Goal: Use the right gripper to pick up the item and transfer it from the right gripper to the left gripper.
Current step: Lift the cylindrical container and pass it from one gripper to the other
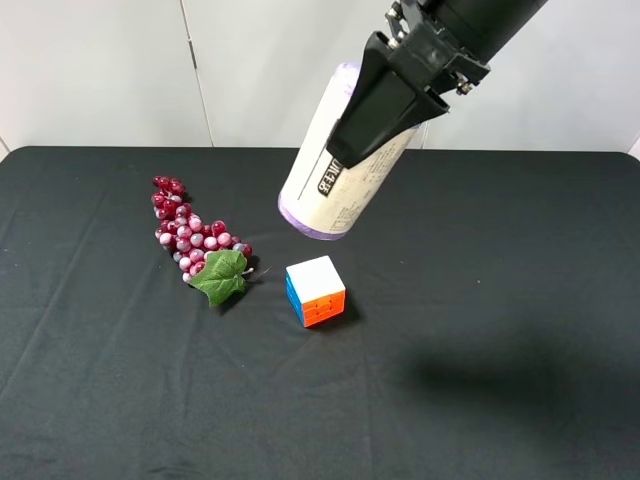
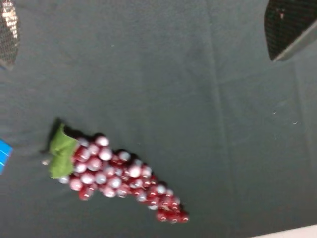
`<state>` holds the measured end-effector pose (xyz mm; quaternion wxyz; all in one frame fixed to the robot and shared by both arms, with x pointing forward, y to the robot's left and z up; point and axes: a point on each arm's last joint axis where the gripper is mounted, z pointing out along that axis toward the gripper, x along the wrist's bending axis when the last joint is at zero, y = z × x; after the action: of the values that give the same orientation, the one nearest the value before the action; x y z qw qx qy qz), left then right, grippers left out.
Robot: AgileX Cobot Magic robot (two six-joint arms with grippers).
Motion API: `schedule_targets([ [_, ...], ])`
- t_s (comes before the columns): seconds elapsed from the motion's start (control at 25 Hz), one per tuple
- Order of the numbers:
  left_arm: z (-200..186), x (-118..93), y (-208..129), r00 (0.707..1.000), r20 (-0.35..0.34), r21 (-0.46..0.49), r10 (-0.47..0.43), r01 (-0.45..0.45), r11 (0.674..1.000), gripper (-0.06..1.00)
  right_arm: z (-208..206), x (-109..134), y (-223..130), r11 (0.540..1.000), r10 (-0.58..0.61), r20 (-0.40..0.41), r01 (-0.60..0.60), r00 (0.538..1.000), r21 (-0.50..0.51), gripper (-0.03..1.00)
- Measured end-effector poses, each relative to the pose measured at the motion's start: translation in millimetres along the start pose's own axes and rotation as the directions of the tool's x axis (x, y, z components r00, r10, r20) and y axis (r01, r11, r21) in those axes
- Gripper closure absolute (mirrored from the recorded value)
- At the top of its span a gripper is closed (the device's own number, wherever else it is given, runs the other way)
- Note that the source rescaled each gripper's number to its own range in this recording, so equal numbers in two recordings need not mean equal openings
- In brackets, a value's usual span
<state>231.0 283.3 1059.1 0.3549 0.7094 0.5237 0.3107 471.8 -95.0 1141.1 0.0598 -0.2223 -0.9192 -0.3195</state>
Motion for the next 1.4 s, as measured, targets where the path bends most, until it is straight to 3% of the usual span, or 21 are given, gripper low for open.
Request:
schedule_targets([
  [0.16,8.7,0.5,21.5,0.995,0.083,0.051,0.052,-0.056,0.997,-0.01,0.0,0.2,0.1,1.0,-0.009,-0.002,0.009,1.0,-0.001,0.95],
  [0.32,21.4,-1.1,44.0,0.98,0.186,0.021,0.064,-0.069,0.997,-0.01,0.0,0.3,0.6,1.0,-0.009,-0.003,0.009,1.0,-0.006,0.95],
  [0.72,44.5,0.0,74.1,0.921,0.312,0.044,0.233,-0.259,0.965,0.0,4.8,-3.9,5.6,0.998,0.041,0.001,-0.041,0.999,-0.048,0.95],
  [0.96,70.6,-9.8,102.1,0.86,0.38,0.039,0.34,-0.382,0.923,0.0,14.9,-7.7,9.1,0.995,0.075,-0.041,-0.077,0.996,-0.059,0.95],
  [1.4,133.4,-60.9,130.9,0.75,0.507,-0.001,0.425,-0.492,0.87,0.0,3.2,-5.6,23.4,0.989,0.082,-0.035,-0.086,0.996,-0.12,0.95],
])
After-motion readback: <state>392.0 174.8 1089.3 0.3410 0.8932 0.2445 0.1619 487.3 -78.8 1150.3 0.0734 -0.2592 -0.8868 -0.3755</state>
